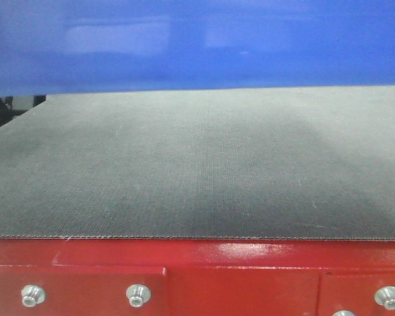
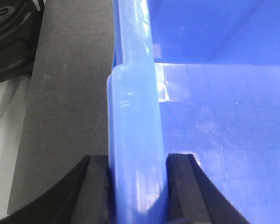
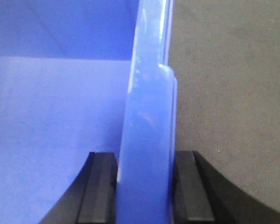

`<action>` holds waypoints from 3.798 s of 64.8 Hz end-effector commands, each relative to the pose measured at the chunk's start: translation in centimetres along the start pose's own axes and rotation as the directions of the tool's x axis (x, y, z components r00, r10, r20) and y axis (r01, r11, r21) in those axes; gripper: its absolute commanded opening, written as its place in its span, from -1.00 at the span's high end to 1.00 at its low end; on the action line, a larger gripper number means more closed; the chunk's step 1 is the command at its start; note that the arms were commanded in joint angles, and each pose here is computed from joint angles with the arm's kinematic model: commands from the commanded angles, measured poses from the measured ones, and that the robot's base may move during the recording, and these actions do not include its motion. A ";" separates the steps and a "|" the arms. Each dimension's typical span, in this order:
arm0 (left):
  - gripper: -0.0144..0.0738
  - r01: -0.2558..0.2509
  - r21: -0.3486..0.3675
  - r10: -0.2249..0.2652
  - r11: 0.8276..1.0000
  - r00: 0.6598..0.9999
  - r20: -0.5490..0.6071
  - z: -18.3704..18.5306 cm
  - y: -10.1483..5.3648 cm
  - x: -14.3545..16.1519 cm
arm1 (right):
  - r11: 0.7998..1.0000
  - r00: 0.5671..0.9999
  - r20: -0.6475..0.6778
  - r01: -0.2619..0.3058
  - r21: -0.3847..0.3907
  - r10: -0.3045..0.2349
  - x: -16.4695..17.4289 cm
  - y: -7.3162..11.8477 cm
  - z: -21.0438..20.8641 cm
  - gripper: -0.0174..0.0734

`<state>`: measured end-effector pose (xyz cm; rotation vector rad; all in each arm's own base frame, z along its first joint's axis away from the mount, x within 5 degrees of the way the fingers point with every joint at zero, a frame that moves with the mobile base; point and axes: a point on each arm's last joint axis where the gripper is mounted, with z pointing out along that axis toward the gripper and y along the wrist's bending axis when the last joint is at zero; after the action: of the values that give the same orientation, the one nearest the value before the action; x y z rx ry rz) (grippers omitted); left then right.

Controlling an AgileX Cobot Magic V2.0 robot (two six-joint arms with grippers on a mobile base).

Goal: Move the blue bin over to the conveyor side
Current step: 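Lower the held blue bin onto the dark conveyor belt with both grippers, then open both grippers and raise them off the bin rim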

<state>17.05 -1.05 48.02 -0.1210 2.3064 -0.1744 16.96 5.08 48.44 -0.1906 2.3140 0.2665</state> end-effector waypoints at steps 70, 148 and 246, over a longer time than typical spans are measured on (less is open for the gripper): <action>0.71 0.019 -0.020 -0.019 1.000 1.000 0.022 15.3 0.9 -2.4 | 0.999 0.994 0.109 0.022 0.049 -0.027 -1.5 -1.4 14.5 0.81; 0.71 0.047 -0.013 -0.045 0.999 0.992 0.122 22.8 2.0 0.2 | 0.998 1.000 0.004 0.018 0.060 -0.018 0.1 -2.2 22.5 0.81; 0.72 -0.021 0.007 0.017 1.000 0.932 0.363 4.4 0.1 -4.4 | 0.999 0.910 0.411 0.037 0.032 -0.047 -2.3 -0.7 4.1 0.79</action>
<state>24.60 -0.81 47.37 -0.1136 1.9794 -0.1383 22.72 5.94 47.08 -0.1412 1.8962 0.2564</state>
